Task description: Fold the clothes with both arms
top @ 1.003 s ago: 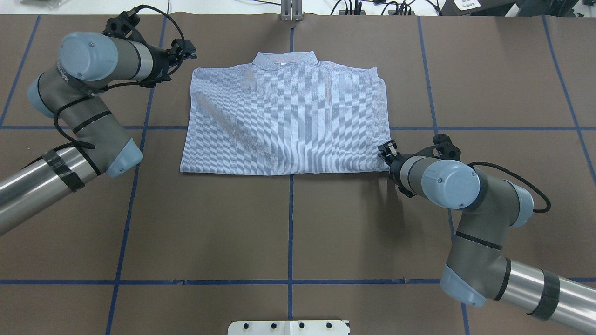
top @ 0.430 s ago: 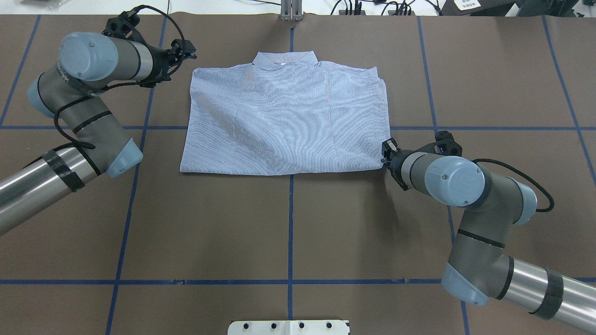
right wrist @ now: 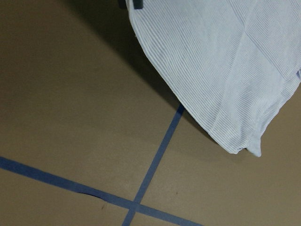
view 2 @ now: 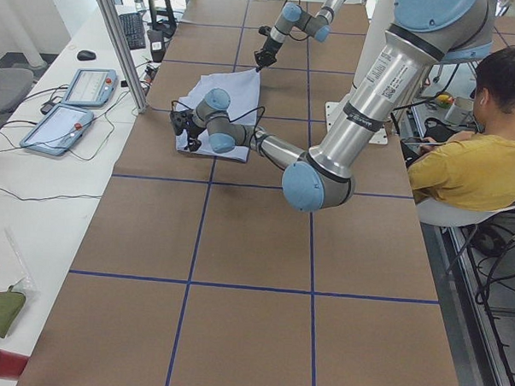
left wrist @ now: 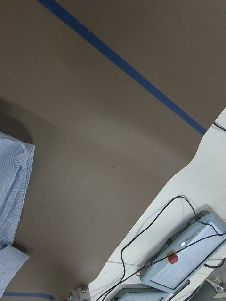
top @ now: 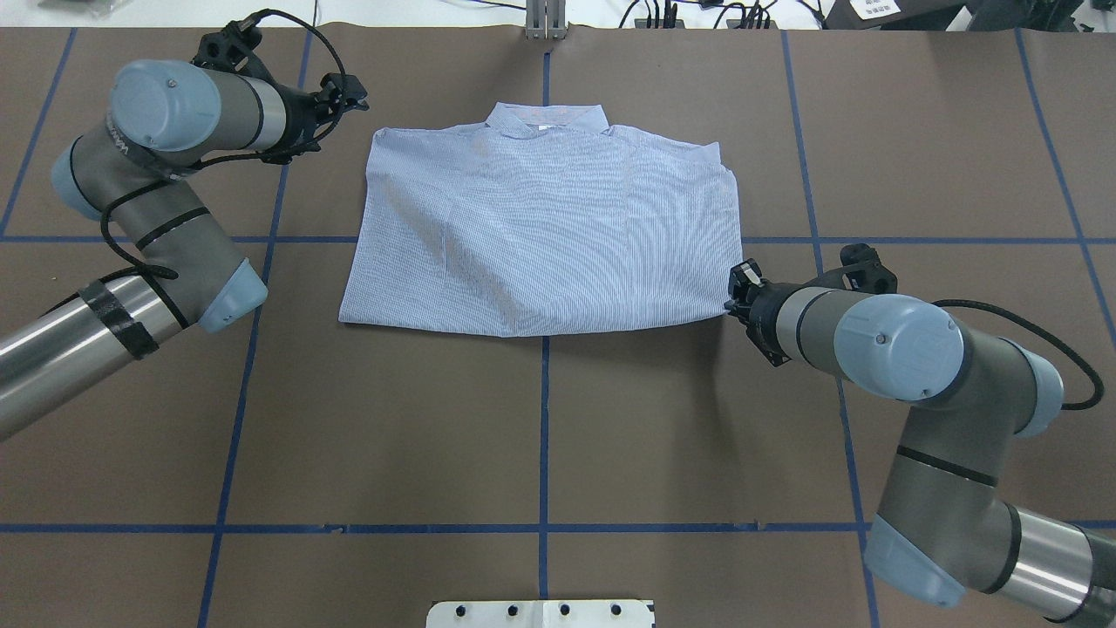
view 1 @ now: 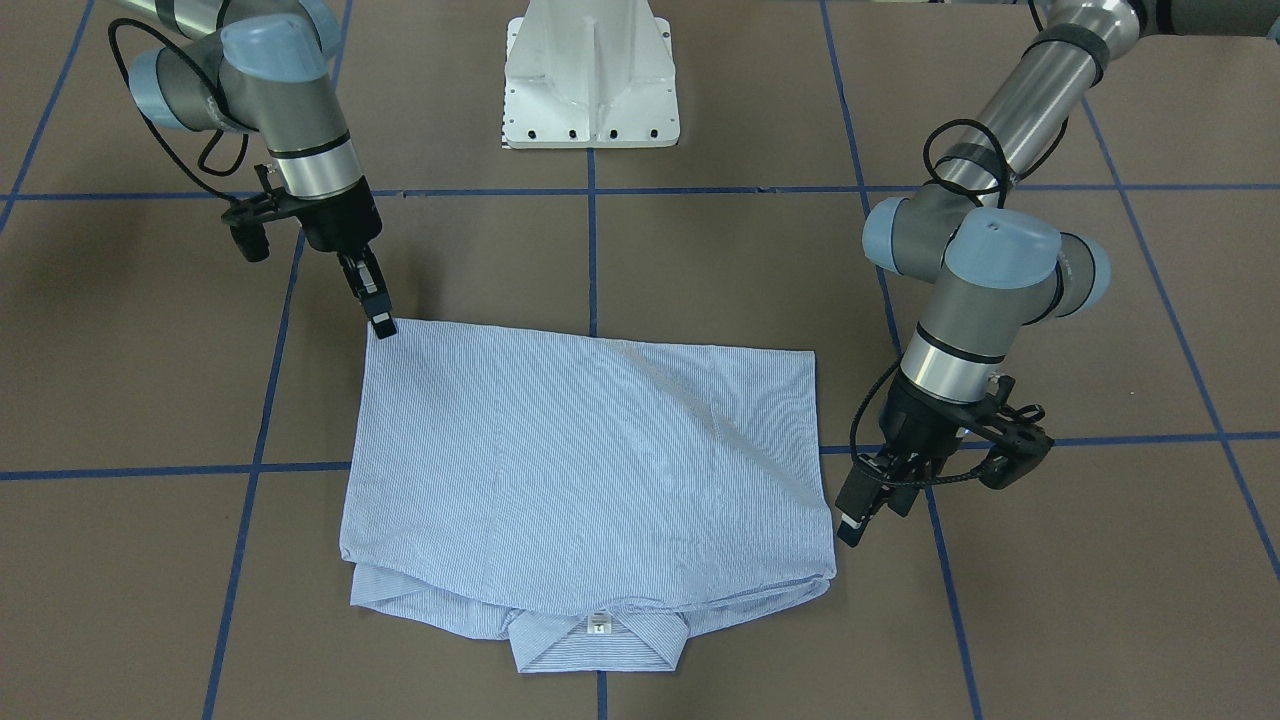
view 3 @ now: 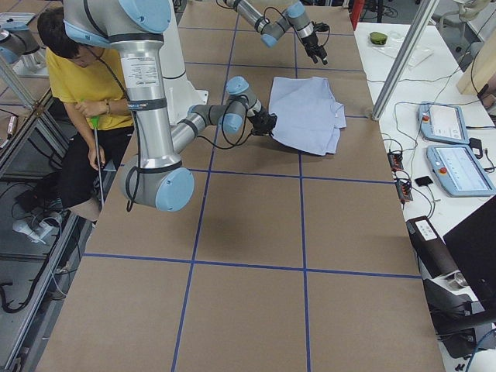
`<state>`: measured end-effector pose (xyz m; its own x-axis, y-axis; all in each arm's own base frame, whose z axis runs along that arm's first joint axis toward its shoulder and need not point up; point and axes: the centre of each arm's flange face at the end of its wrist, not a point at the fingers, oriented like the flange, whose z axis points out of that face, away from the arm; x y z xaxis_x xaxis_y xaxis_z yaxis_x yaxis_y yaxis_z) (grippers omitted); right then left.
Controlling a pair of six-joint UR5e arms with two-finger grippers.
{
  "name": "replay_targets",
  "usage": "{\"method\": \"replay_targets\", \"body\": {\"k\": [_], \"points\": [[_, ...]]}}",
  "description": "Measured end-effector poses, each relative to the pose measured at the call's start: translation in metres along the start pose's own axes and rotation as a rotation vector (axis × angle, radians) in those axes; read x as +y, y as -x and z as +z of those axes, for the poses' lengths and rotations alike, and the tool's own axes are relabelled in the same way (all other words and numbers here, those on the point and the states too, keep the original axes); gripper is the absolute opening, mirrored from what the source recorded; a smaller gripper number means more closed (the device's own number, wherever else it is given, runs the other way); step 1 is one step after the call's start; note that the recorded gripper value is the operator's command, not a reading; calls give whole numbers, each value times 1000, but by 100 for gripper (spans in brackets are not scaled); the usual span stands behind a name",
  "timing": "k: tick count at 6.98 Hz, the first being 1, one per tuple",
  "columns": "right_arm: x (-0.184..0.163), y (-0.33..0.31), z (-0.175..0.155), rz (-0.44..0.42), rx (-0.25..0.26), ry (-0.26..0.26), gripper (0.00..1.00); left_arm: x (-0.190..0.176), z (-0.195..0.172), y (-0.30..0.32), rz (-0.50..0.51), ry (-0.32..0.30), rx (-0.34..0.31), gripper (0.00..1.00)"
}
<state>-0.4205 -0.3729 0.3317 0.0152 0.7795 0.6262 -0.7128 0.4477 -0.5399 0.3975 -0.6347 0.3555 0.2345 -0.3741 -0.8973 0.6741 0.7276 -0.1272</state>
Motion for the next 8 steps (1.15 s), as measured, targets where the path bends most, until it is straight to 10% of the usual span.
{"method": "replay_targets", "body": {"k": [5, 6, 8], "points": [[109, -99, -98, -225, 325, 115, 0, 25, -52, -2, 9, 92, 79, 99], [127, -124, -113, -276, 386, 143, 99, 42, -69, 10, 5, 136, 91, 99], [142, -149, -127, -317, 448, 158, 100, 92, -89, 26, -57, 232, 90, 99]]}}
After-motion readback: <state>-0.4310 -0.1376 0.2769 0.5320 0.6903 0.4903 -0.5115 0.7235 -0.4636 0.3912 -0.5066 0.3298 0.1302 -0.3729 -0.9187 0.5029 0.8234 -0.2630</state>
